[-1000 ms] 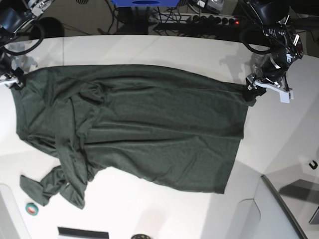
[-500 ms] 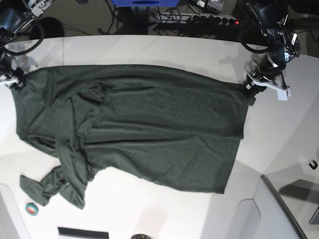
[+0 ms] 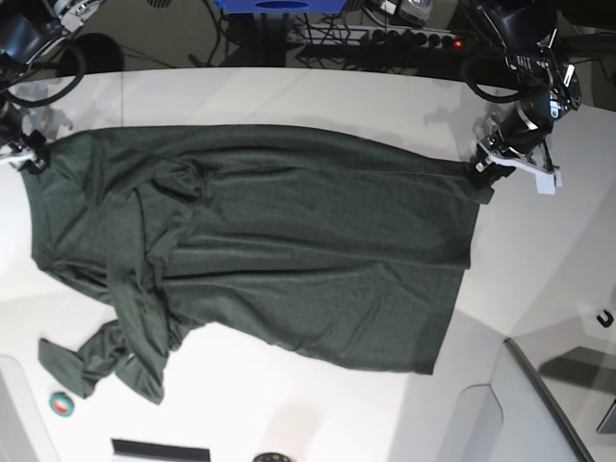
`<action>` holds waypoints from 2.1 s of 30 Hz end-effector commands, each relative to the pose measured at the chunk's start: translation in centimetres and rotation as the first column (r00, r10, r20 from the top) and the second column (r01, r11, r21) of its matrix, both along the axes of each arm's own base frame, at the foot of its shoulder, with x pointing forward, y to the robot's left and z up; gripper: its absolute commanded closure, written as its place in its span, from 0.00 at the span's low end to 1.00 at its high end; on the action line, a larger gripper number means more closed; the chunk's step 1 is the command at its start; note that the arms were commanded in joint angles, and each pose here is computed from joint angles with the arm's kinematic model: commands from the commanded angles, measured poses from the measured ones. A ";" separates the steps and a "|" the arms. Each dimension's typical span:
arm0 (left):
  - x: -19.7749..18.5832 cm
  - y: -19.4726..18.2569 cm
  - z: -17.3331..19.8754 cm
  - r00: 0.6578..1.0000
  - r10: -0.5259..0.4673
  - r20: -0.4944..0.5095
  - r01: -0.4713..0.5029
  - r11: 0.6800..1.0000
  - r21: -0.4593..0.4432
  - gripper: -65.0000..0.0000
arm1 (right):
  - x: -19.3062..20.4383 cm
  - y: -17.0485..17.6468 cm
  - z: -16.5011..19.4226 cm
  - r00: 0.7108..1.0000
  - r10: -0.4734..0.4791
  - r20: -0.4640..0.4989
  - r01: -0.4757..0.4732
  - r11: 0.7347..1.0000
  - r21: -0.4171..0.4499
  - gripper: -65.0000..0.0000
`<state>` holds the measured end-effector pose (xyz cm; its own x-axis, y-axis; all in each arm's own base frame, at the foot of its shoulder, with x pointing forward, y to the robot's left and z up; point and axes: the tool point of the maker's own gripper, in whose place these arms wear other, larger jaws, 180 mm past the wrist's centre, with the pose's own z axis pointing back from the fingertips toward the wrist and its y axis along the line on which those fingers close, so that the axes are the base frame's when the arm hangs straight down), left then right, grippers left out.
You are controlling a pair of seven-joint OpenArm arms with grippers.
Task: Layout the t-shirt on the table in an organized manner, then fold the t-shirt properly
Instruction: 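Hold the shirt corners with both grippers at the table edge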
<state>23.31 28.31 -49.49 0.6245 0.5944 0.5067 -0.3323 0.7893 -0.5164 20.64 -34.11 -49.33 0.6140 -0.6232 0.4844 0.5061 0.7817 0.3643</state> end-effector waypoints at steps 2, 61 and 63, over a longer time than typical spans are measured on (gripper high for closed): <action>-2.6 -0.1 -1.9 0.990 -0.037 -0.139 0.040 0.999 0.020 0.81 | 0.2 -0.6 0.5 1.000 0.015 -0.007 -0.016 1.000 -0.017 0.64; -4.1 0.5 -2.7 0.982 0.001 -0.188 0.005 1.000 0.028 1.00 | 0.2 -0.5 0.4 1.000 0.015 -0.007 -0.016 1.000 -0.016 0.64; -4.1 0.5 -2.6 0.982 -0.001 -0.188 0.006 1.000 0.028 1.00 | 0.2 -0.5 0.4 1.000 0.015 -0.007 -0.016 1.000 -0.016 0.64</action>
